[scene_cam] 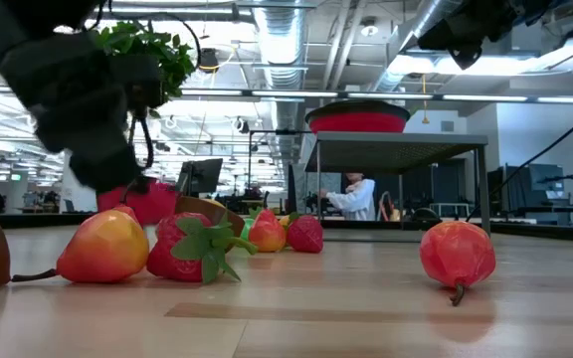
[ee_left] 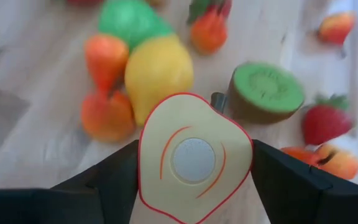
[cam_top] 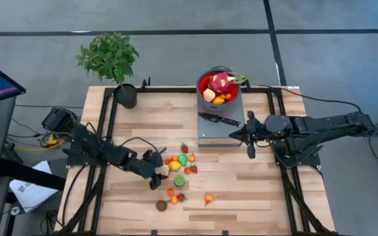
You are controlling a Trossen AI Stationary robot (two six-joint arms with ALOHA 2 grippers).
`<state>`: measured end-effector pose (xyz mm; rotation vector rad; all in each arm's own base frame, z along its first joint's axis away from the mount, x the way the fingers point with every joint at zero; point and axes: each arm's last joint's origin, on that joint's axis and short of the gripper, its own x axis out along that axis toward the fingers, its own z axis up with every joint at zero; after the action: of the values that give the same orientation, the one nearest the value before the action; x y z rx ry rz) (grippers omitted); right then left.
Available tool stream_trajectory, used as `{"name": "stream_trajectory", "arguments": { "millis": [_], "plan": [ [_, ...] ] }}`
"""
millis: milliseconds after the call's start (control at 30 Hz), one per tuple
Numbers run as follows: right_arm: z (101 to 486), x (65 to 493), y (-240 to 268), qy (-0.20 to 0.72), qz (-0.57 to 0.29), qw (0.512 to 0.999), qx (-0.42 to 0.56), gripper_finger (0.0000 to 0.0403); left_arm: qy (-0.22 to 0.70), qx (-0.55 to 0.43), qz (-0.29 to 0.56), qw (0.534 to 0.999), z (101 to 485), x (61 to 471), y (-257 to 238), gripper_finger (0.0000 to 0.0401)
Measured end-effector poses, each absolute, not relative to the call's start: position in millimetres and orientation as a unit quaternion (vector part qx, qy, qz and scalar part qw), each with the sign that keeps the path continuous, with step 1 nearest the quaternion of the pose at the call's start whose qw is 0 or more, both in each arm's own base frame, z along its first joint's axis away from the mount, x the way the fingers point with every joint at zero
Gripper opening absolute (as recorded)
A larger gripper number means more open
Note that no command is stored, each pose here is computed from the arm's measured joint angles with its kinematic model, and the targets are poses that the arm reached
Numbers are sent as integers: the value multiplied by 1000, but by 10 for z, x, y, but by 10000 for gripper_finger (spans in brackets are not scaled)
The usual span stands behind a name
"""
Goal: Pick & Place Fruit
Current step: Put the red half apple into the red colander on the shelf
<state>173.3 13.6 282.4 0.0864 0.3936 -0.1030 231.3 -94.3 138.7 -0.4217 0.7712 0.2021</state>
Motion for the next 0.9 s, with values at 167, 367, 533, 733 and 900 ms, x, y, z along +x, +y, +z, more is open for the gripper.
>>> {"name": "stream_trajectory", "arguments": {
  "millis": [167,367,533,733,900],
  "plan": [
    [2819,1731,136,199,-49,978,30,3,320,-226,94,915,1656,2299,-827,265],
    [2819,1731,135,200,-44,979,6,3,238,-258,101,931,2014,2219,-662,267],
    [2819,1731,135,200,-42,979,-2,3,176,-282,110,937,2257,2121,-539,265],
    [2819,1731,135,201,-37,978,-28,3,124,-299,121,938,2444,2020,-414,267],
    [2819,1731,136,202,-35,978,-36,3,92,-292,126,944,2533,1997,-339,266]
  ]
}}
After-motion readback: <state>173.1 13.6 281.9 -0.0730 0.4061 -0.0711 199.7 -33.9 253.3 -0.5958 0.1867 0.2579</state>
